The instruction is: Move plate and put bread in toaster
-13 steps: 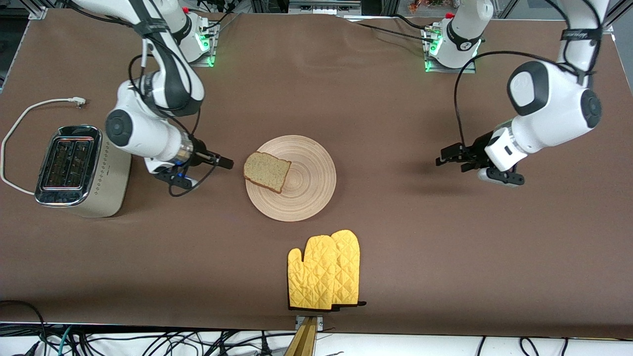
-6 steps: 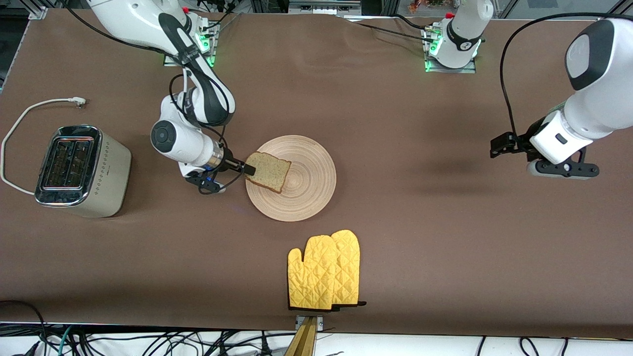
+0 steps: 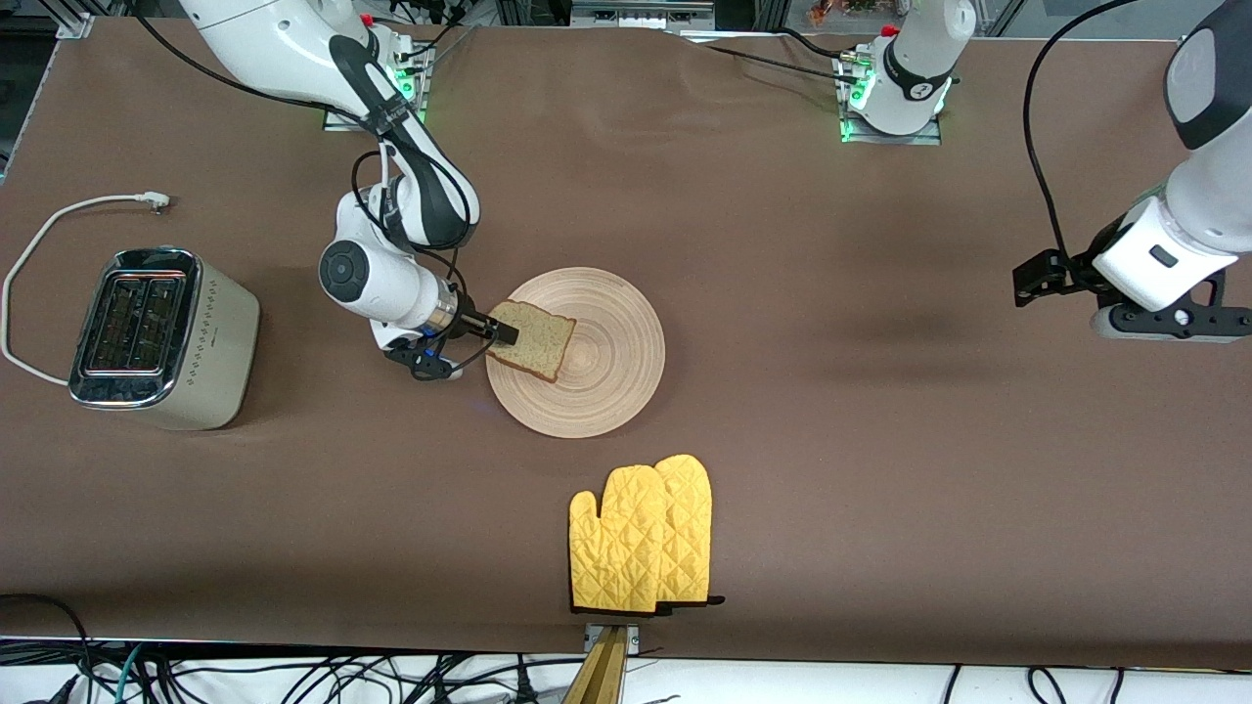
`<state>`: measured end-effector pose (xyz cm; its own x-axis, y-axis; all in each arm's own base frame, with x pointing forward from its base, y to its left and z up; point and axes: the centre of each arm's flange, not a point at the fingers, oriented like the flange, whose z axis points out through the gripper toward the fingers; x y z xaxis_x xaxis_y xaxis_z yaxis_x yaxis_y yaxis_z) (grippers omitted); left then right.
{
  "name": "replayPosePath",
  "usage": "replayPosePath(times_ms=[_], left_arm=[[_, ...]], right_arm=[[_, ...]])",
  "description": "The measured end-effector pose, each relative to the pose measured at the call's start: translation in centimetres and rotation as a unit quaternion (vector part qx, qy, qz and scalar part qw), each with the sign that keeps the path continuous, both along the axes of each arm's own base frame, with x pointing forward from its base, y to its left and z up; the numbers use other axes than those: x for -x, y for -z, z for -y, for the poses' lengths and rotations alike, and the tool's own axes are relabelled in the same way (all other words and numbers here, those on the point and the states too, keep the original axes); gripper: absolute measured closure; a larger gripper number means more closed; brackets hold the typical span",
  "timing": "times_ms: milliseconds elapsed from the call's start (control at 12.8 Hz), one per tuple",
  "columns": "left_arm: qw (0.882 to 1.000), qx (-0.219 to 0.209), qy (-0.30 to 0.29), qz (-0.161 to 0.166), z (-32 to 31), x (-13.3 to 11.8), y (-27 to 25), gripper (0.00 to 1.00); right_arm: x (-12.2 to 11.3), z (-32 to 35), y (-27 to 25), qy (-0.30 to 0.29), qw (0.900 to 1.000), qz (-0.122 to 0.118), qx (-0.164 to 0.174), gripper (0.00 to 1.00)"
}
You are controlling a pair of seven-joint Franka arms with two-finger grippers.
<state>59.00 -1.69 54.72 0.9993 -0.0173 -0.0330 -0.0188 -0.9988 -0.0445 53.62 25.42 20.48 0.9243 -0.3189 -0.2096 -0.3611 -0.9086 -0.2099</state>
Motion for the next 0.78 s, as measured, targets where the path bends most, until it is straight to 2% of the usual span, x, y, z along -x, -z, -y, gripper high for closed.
replayPosePath(times_ms=[234, 625, 781], left_arm=[[1.000, -0.001, -0.008, 0.009, -0.9, -0.1, -1.5, 0.00], [1.000, 0.001, -0.010, 0.000, -0.9, 0.1, -1.5, 0.00], [1.000, 0.021, -0.019, -0.001, -1.1, 0.1, -1.7, 0.00]], right_arm=[[0.3, -0.2, -0.7, -0.007, 1.000, -0.013, -0.001, 0.00], [1.0, -0.4, -2.8, -0.009, 0.999, -0.038, -0.001, 0.00], [1.1, -0.3, -2.5, -0.008, 0.999, -0.042, 0.000, 0.00]])
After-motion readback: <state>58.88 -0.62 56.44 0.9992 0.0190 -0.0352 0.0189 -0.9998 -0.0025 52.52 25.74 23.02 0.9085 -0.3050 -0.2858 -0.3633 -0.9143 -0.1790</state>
